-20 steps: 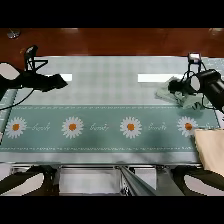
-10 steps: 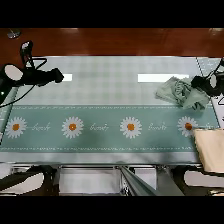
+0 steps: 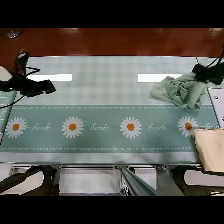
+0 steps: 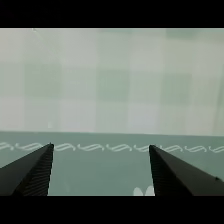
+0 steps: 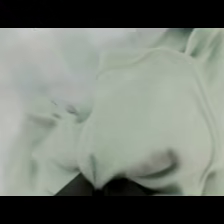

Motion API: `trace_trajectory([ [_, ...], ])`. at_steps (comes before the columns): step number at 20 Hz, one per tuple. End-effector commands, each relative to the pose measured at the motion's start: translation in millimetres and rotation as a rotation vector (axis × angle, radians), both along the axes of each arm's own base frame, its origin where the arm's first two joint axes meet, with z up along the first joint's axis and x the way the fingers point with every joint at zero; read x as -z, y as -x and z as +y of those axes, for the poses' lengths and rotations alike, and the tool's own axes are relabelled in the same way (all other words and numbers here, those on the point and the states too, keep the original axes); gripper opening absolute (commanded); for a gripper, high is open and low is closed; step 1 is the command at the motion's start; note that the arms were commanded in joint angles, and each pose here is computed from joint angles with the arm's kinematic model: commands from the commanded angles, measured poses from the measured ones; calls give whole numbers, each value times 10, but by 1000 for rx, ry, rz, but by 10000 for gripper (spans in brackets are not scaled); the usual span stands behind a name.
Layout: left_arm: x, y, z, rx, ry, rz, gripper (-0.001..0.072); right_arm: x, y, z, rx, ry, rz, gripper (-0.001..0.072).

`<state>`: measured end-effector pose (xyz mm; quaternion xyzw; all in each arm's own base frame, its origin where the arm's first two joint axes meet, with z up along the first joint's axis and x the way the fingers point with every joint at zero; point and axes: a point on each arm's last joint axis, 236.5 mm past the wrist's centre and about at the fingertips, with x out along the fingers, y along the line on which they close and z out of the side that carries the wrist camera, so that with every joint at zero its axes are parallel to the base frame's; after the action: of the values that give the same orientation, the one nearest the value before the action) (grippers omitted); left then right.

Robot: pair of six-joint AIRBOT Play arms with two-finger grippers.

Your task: Fold the shirts.

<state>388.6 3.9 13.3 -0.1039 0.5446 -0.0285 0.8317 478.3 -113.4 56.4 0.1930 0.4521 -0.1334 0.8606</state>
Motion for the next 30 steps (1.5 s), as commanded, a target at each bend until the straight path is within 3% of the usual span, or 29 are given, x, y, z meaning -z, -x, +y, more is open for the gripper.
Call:
trace_trajectory([
  [1,-446,266,81,-27,13,-99,705,-1522,-49,316,-112,92,-335,20],
  [7,-1069,999,-386,-14,113,-385,705,-3546,480,938,-227,210,-784,19],
  [11,-835,1430,-588,71,111,-350,705,-4468,950,1430,-344,241,-993,19],
  [14,-689,1477,-665,92,132,-304,705,-4570,1244,1927,-496,210,-1007,19],
  [20,-543,1403,-794,92,210,-227,704,-2630,1219,3344,-864,-62,-526,19],
  [23,-445,1375,-797,86,220,-186,705,-1430,1232,4031,-866,-202,-345,19],
  [29,-199,1300,-781,68,235,-94,705,542,1817,5324,-901,-434,94,25],
  [30,-175,1278,-797,63,248,-85,705,625,1862,5422,-895,-480,134,279],
])
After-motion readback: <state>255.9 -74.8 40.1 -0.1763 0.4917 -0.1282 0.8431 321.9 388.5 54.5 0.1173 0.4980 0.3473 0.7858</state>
